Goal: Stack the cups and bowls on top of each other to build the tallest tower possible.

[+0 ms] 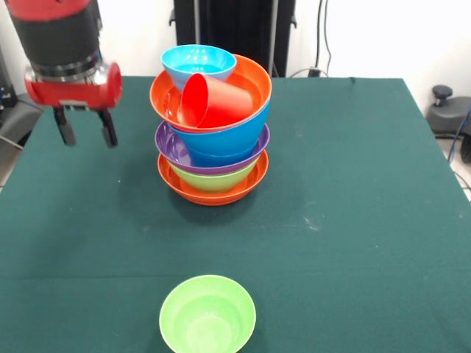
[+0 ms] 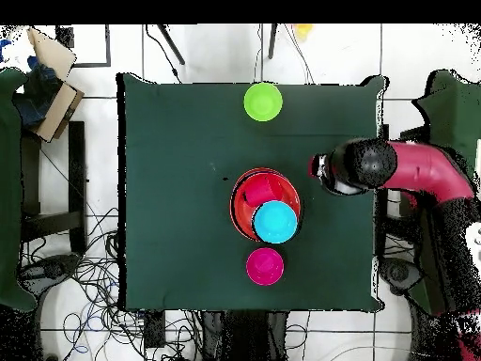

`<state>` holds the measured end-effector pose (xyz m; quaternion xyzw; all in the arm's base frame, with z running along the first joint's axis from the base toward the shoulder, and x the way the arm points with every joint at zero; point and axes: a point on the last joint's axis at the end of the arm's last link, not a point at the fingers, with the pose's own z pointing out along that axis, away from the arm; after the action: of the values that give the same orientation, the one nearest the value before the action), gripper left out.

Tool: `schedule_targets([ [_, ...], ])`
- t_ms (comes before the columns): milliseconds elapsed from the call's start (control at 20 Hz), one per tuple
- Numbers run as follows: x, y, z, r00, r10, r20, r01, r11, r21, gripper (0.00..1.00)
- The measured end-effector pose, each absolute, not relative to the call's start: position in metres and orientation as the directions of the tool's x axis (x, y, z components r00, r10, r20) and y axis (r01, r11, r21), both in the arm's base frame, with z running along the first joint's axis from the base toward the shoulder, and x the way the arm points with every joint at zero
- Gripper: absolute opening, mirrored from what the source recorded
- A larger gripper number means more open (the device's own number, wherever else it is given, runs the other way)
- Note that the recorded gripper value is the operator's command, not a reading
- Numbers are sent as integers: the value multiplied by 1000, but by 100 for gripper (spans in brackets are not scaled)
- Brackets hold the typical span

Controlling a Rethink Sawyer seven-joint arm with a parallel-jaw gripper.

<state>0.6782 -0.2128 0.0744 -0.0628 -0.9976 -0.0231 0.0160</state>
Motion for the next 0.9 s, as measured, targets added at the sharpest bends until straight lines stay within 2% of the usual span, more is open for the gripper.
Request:
schedule_targets([
  [600,769,-177,50,-985,148,91,152,988,41,100],
  [900,837,-159,34,-988,145,61,146,989,16,100],
])
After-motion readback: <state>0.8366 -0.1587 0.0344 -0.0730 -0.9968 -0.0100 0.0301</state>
